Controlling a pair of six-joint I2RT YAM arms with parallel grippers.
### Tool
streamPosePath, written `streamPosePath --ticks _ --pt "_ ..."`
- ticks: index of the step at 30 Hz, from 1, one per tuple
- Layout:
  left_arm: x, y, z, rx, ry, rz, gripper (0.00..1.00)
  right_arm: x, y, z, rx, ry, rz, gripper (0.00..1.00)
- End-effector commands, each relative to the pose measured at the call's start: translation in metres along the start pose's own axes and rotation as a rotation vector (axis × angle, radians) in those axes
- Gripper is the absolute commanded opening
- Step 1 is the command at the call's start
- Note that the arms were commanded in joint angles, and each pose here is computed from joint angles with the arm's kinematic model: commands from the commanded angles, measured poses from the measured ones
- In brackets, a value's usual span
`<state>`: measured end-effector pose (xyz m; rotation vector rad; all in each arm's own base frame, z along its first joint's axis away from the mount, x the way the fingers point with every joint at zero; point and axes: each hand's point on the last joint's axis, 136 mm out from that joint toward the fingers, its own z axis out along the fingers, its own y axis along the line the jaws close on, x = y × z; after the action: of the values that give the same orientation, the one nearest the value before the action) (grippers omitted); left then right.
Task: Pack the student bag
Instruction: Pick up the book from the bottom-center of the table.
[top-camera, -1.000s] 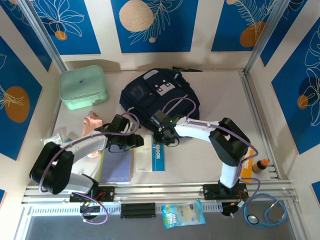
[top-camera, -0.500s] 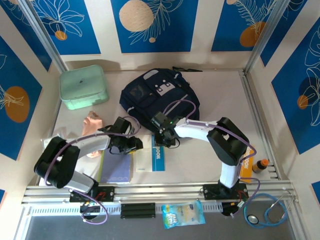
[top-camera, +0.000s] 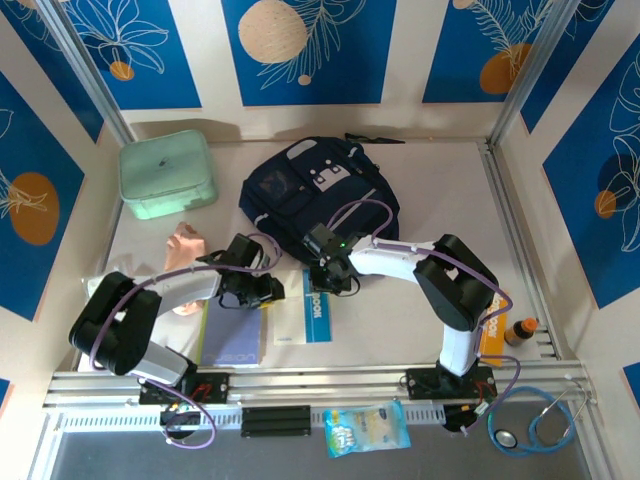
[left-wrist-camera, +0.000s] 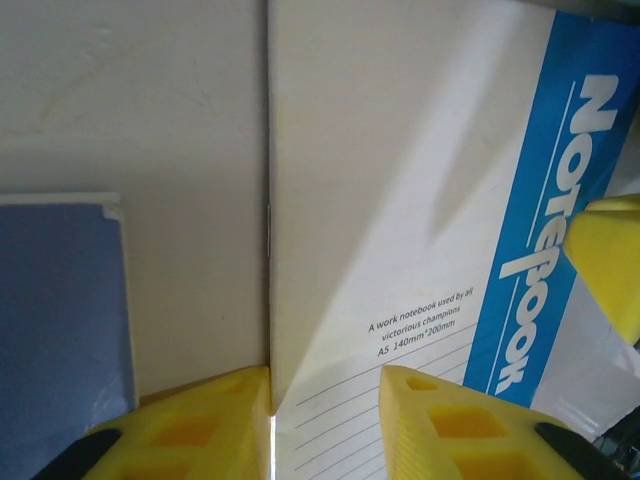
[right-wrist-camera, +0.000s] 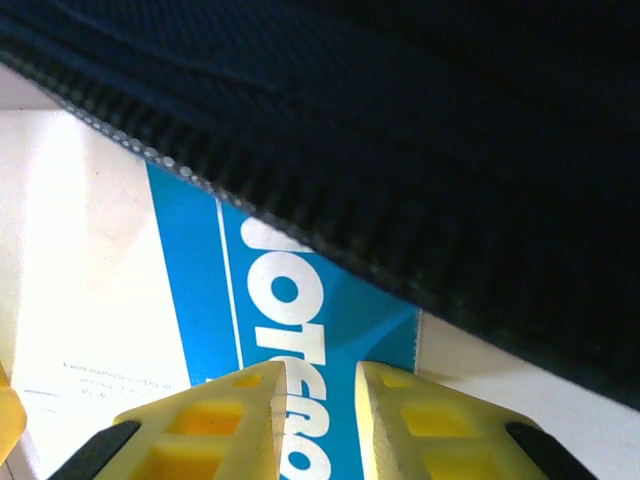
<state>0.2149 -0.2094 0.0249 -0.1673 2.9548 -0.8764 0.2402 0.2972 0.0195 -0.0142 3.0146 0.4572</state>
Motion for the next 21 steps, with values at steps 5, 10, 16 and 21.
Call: streamPosePath --ticks 5,10,16,21 --pt "-0.005 -0.047 -0.022 0.193 -0.049 0.091 0.31 0.016 -0.015 0.018 0.045 0.084 0.05 0.26" --pt "-0.007 -0.063 -0.032 0.291 -0.099 0.111 0.31 0.016 -0.016 0.02 0.051 0.084 0.059 0.26" --pt "-0.005 -0.053 -0.024 0.255 -0.082 0.092 0.31 0.016 -0.018 0.022 0.059 0.085 0.059 0.26" --pt "-0.006 -0.044 -0.017 0.207 -0.067 0.073 0.22 0.017 -0.02 0.02 0.065 0.08 0.063 0.26"
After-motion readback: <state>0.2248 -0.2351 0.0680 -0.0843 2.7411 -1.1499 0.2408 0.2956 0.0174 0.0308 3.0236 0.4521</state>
